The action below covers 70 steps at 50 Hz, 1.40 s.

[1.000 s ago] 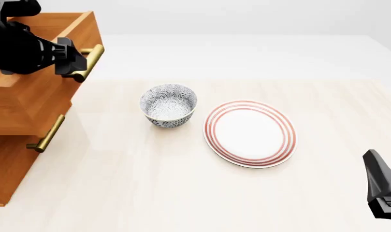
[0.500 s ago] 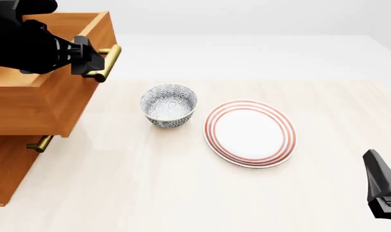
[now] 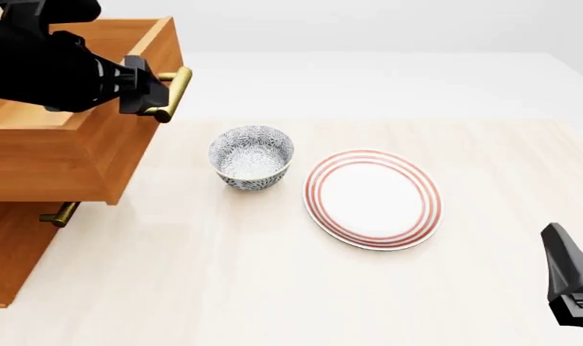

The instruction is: Open the top drawer of the cabinet.

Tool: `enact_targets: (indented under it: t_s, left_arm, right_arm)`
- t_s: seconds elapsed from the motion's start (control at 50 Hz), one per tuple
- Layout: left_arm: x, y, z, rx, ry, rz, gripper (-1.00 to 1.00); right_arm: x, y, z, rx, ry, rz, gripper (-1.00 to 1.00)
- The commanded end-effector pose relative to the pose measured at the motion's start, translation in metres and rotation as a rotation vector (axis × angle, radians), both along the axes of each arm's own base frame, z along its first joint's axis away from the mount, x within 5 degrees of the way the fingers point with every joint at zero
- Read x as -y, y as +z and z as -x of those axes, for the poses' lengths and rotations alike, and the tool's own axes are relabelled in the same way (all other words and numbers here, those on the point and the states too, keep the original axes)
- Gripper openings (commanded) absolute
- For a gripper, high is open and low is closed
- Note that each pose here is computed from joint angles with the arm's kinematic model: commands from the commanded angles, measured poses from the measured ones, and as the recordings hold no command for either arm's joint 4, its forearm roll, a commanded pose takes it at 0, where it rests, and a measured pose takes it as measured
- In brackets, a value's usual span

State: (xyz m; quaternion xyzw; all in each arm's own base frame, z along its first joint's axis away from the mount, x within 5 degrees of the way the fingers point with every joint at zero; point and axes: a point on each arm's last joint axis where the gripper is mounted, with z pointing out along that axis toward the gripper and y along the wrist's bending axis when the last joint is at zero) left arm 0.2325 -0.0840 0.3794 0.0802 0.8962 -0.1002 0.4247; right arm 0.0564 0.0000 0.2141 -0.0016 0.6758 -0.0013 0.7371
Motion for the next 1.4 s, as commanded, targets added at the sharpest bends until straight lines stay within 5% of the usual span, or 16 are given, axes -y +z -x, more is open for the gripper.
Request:
enact_targets:
  t_s: [0.02,1.4]
  left_arm:
    - [0.015,0.002,0.005,0.003,-0.079,0.017,1.00]
    - [-0.020,0.064,0.042,0.142,-0.059,-0.039,1.00]
  right_arm:
    - [0.000,0.000,0.000,0.000,0.000,0.000,1.00]
    - [0.000,0.000,0.000,0.000,0.000,0.000,1.00]
